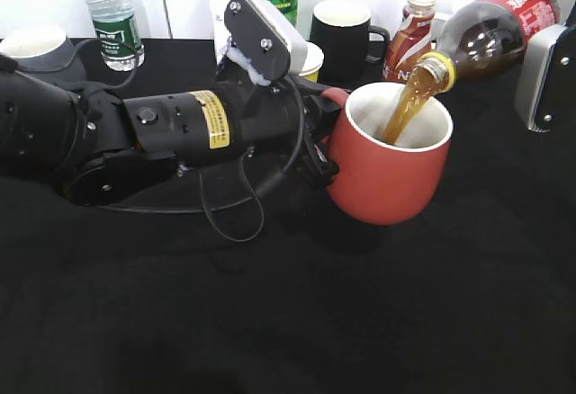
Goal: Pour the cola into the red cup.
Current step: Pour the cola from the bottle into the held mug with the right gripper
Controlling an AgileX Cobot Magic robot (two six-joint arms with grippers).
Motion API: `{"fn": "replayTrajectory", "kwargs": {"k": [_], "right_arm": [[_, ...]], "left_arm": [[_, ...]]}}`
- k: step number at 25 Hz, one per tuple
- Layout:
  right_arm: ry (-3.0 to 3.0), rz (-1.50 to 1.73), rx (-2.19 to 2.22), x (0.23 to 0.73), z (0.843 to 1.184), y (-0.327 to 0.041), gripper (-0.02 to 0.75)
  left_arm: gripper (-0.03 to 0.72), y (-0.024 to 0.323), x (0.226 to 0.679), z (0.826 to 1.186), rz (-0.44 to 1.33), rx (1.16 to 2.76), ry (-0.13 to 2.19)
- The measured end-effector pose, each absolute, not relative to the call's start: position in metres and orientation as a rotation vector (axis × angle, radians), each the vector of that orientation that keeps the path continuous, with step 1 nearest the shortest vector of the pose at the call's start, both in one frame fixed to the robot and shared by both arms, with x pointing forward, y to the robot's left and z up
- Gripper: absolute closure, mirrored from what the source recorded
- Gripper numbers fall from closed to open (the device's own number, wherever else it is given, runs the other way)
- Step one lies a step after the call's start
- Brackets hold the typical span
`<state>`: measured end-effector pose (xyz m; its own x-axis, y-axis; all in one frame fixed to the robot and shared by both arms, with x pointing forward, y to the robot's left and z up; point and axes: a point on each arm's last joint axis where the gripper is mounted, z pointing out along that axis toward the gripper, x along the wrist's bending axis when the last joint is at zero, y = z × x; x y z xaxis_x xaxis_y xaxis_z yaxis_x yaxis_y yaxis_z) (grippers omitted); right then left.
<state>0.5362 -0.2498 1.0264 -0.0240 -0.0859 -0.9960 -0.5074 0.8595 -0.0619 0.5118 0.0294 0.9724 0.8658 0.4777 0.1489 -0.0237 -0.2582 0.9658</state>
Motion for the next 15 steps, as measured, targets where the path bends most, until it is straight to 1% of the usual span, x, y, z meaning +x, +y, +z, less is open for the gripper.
{"fn": "replayTrajectory", "kwargs": {"k": [15], "right_arm": [[1.559,0.346,-0.492,0.5358,1.0281,-0.2496,0.248]], "left_arm": [[0.626,0.0294,0.5116,0.9716,0.496,1.790,0.338]]}}
